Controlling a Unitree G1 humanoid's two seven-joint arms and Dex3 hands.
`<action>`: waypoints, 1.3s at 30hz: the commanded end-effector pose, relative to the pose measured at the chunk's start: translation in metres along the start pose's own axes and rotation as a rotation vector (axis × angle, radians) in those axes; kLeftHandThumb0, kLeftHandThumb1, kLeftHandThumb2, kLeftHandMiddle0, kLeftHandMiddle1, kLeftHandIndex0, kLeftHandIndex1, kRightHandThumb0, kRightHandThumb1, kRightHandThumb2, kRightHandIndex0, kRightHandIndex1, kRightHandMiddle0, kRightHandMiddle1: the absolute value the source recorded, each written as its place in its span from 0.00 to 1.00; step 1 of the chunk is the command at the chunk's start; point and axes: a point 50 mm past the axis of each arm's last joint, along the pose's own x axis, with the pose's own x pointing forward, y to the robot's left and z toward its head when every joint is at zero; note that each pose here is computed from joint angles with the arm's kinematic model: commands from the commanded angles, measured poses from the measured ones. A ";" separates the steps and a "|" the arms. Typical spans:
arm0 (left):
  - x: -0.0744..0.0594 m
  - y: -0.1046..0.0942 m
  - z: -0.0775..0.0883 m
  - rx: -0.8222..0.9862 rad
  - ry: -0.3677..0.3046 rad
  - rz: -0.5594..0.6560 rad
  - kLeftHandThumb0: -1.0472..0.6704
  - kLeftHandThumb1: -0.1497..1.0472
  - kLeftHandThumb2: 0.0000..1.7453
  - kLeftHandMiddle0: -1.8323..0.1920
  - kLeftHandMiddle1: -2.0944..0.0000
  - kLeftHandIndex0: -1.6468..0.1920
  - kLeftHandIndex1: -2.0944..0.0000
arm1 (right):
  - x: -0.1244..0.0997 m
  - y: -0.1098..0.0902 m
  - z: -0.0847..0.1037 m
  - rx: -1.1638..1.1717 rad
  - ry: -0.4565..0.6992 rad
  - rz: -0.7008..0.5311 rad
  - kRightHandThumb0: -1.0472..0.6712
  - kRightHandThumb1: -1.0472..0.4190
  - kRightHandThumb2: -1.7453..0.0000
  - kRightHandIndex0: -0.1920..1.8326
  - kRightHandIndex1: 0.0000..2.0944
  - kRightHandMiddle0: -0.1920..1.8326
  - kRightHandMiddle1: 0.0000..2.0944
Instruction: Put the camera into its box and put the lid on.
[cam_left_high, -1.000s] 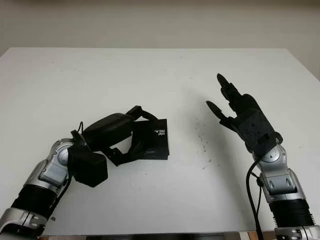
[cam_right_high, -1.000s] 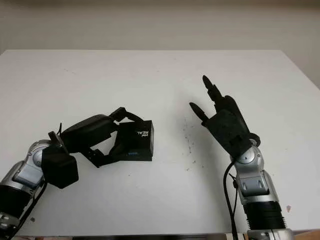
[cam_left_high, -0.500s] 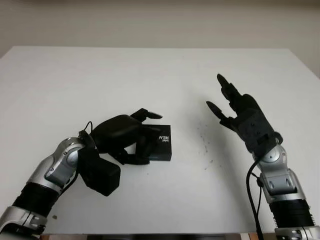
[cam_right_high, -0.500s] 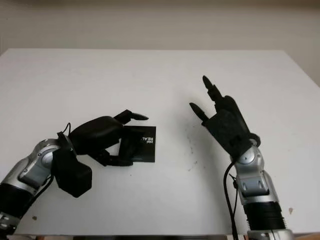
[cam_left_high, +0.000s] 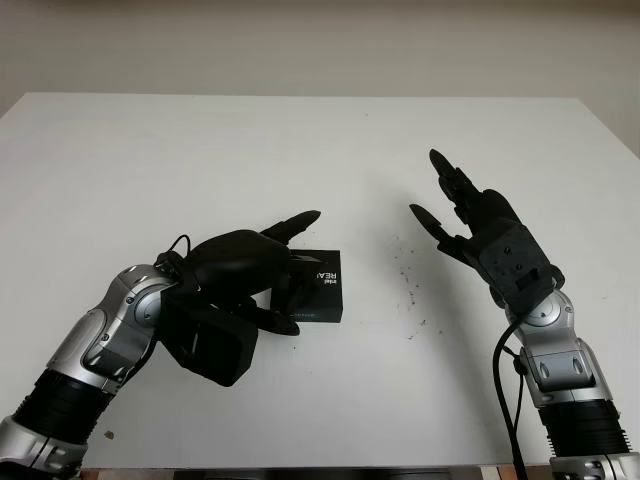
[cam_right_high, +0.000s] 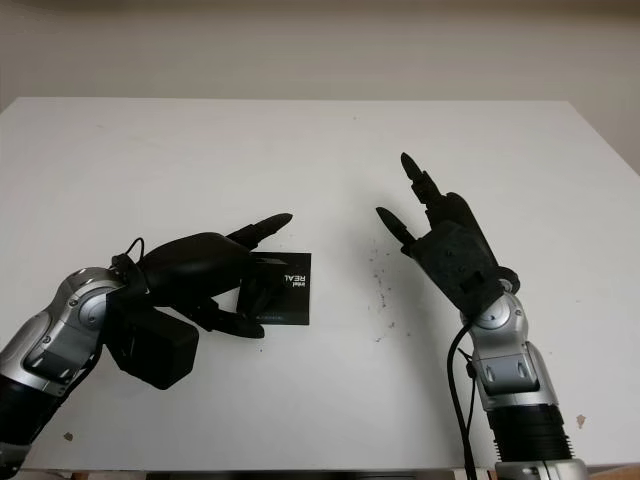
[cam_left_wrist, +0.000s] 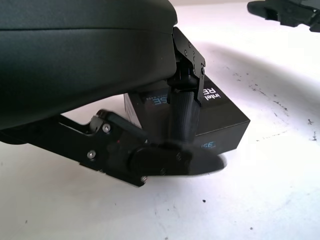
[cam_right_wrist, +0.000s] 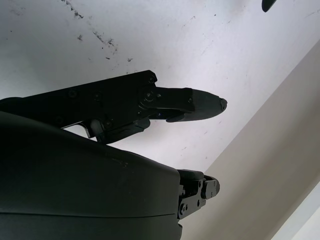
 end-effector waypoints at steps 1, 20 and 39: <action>-0.002 -0.008 -0.003 -0.047 0.011 -0.034 0.19 1.00 0.27 1.00 1.00 0.98 0.98 | -0.001 -0.003 0.003 0.002 -0.015 -0.006 0.31 0.00 0.76 0.14 0.02 0.13 0.02; -0.044 0.038 -0.025 -0.900 -0.234 0.411 0.13 1.00 0.25 0.95 0.97 0.91 0.97 | 0.001 0.001 0.003 0.034 -0.030 0.025 0.32 0.00 0.75 0.13 0.02 0.11 0.02; -0.046 -0.018 -0.063 -1.153 -0.034 0.928 0.18 1.00 0.26 1.00 1.00 1.00 1.00 | 0.009 0.016 0.017 0.179 -0.068 -0.004 0.27 0.00 0.72 0.11 0.02 0.11 0.02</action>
